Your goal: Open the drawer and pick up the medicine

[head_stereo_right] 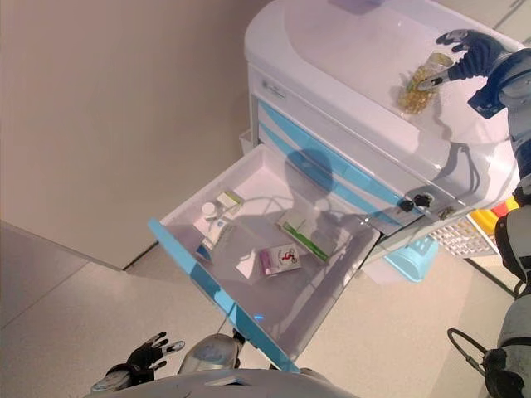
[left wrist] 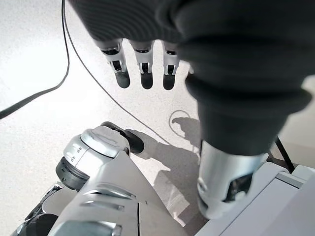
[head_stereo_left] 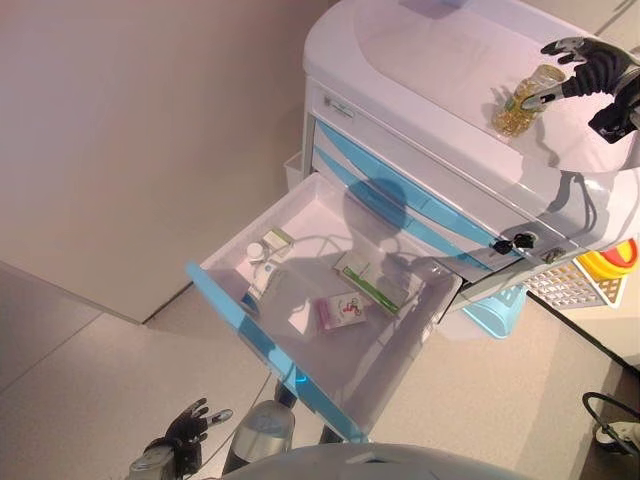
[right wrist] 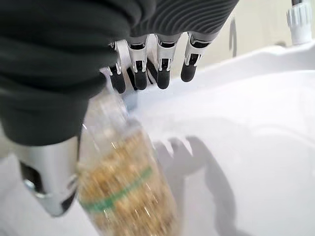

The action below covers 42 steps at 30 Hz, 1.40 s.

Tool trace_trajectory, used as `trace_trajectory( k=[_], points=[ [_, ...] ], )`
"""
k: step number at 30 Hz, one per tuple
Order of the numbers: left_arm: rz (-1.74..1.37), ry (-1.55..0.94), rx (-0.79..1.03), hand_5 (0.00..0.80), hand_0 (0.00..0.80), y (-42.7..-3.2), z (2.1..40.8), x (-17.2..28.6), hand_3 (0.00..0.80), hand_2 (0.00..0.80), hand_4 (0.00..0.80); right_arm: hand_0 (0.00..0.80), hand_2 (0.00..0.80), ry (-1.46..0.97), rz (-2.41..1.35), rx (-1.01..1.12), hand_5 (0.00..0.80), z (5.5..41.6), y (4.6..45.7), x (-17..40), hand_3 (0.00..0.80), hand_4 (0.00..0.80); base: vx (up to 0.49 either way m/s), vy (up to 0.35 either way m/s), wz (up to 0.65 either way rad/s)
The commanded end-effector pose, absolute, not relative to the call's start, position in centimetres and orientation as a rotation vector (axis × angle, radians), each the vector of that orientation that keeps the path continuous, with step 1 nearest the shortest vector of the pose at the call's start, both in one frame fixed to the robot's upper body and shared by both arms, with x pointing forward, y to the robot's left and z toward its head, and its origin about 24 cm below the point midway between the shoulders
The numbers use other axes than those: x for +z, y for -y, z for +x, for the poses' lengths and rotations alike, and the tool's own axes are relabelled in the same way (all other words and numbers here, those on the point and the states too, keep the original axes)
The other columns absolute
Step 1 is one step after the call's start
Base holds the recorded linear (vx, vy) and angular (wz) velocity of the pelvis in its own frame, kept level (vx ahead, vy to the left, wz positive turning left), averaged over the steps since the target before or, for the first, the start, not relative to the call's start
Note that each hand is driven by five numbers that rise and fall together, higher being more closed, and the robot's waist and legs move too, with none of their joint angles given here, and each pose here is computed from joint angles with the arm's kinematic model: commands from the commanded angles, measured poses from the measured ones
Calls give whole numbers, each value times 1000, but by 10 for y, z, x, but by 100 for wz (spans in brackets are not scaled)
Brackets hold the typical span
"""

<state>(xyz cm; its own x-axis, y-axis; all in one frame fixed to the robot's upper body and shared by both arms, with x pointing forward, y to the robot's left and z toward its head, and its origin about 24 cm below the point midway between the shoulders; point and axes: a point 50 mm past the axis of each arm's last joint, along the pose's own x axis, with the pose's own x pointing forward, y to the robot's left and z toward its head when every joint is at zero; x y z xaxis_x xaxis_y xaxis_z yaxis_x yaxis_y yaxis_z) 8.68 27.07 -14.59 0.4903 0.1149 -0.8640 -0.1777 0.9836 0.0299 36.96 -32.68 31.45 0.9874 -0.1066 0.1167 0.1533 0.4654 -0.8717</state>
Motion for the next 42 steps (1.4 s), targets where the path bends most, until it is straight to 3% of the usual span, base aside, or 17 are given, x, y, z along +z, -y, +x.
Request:
trace_trajectory(
  k=[1,14,27,36,42],
  points=[
    [-24,-1058,164,0,0,-282,80,-142,0,0,0,0,0,263,-1078,-261,0,354,323,359,0,0,0,0,0],
    [-15,-1101,150,0,0,-280,74,-146,0,0,0,0,0,511,-672,-370,0,342,324,382,0,0,-4,-2,0],
    [21,-1130,103,0,0,-275,77,-149,0,0,0,0,0,484,-366,-486,0,328,366,356,0,0,-22,-13,-17],
    [42,-1131,52,0,0,-269,87,-149,0,0,0,0,0,371,-83,-432,0,321,393,266,0,0,-24,-10,-32],
    [34,-1110,36,0,0,-262,93,-150,0,0,0,0,0,185,-49,-278,0,316,367,166,0,0,-23,-8,-30]
  ],
)
